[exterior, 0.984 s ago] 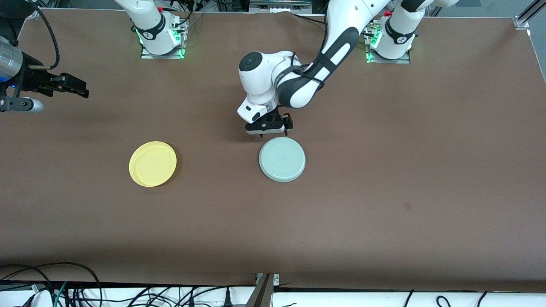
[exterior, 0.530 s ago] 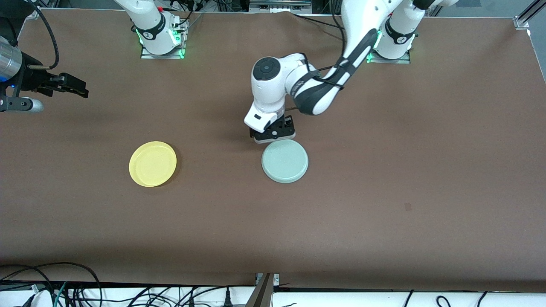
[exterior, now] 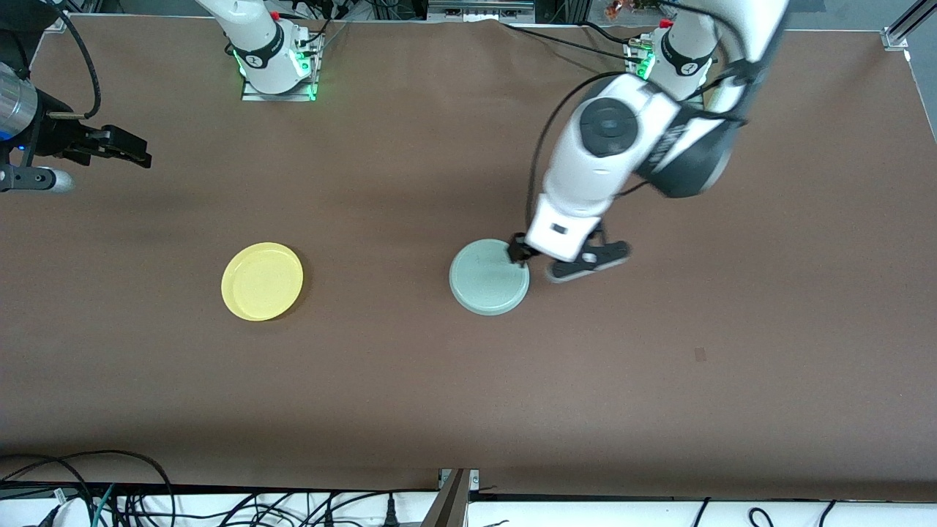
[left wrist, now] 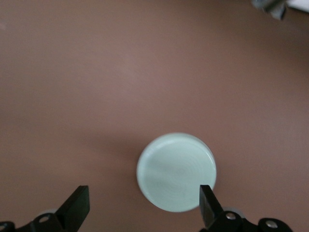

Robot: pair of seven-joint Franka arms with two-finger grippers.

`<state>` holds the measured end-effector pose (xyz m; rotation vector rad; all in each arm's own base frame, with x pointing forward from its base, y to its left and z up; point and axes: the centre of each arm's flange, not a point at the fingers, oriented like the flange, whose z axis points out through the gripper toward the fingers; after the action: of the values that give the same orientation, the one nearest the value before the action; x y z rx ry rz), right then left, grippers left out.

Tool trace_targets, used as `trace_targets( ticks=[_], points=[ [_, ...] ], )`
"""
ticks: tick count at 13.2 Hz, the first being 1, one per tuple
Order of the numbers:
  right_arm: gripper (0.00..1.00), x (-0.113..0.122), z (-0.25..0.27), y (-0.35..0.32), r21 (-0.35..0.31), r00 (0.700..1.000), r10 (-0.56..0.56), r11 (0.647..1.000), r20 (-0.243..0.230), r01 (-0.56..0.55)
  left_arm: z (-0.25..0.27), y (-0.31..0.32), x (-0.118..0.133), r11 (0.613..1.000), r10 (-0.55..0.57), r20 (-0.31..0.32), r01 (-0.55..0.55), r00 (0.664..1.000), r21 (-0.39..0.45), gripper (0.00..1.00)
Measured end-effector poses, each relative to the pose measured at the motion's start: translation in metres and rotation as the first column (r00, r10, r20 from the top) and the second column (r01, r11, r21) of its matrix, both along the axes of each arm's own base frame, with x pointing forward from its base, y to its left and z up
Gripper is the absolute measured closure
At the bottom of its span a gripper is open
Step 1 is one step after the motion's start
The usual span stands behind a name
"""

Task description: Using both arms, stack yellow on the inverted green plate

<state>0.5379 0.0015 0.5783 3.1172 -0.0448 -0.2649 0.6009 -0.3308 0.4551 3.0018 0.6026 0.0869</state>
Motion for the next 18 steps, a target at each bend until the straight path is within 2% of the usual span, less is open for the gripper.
trace_targets(
  ticks=[2,5,12,15,18],
  points=[
    [0.0,0.0,0.0,0.0,0.0,1.0,0.0,1.0,0.0,0.0,0.032,0.052,0.009,0.999,-0.011,0.0,0.011,1.0,0.03,0.0],
    [0.0,0.0,0.0,-0.001,0.0,1.0,-0.002,1.0,0.0,0.002,0.062,0.124,0.014,0.988,-0.123,-0.04,0.126,0.992,0.091,0.0],
    [0.0,0.0,0.0,-0.001,0.0,1.0,-0.003,1.0,-0.001,0.003,0.085,0.286,0.023,0.967,-0.247,-0.109,0.252,0.963,0.036,0.0],
    [0.0,0.0,0.0,-0.001,0.0,1.0,-0.003,1.0,-0.001,0.003,0.097,0.323,0.013,0.967,-0.245,-0.131,0.252,0.961,0.037,0.0],
    [0.0,0.0,0.0,-0.001,0.0,1.0,-0.003,1.0,-0.001,0.003,0.108,0.333,0.005,0.969,-0.236,-0.143,0.243,0.961,0.035,0.0]
  ],
)
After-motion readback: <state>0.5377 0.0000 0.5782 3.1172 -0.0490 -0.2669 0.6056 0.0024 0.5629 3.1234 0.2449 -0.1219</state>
